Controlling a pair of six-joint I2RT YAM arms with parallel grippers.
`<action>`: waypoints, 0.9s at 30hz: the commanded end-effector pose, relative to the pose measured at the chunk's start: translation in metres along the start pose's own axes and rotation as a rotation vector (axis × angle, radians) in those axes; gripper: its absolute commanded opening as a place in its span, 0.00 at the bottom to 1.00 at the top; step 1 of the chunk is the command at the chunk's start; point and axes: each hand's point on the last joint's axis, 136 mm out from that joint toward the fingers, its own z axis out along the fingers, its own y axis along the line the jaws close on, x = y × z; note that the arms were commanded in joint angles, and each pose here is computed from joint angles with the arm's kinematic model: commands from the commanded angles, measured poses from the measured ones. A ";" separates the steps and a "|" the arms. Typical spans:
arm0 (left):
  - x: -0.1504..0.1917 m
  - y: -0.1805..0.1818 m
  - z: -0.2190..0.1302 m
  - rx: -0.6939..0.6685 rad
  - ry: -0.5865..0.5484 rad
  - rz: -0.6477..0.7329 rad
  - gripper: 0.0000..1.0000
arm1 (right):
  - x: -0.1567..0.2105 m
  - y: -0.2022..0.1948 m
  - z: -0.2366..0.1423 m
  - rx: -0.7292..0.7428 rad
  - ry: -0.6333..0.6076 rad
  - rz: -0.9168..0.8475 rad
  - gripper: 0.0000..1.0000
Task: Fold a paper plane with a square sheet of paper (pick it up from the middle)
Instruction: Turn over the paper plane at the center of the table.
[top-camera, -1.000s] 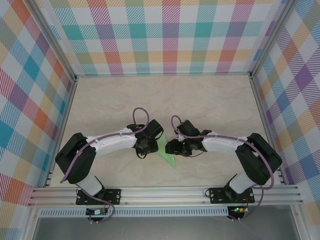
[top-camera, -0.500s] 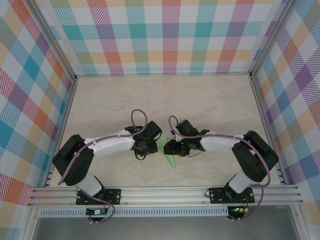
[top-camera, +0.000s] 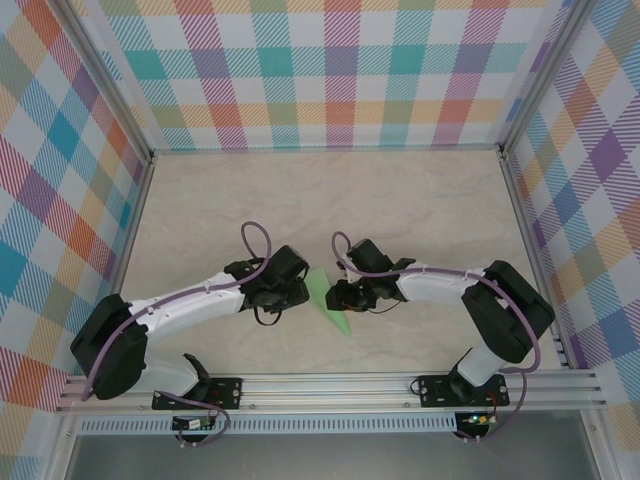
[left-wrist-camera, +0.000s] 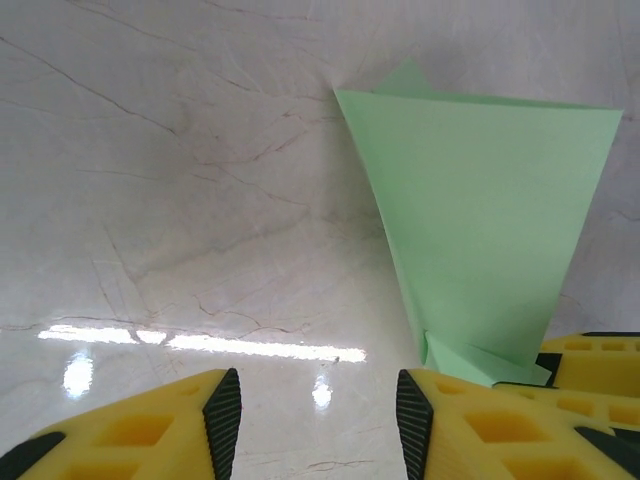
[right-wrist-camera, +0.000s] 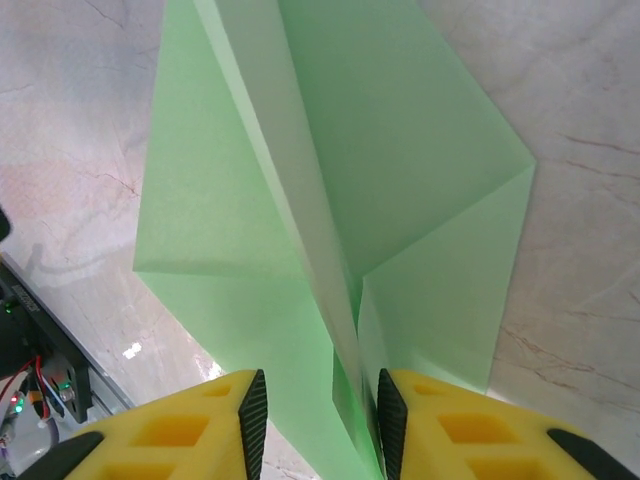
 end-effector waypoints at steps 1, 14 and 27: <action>-0.005 0.004 -0.006 0.001 -0.046 -0.020 0.48 | 0.001 0.001 0.005 0.034 0.023 -0.044 0.36; -0.004 0.012 -0.006 -0.011 -0.043 -0.036 0.48 | 0.006 -0.008 0.018 0.252 0.054 -0.117 0.29; -0.014 0.029 -0.021 -0.032 -0.112 -0.059 0.48 | -0.016 -0.003 -0.004 0.503 -0.032 -0.141 0.06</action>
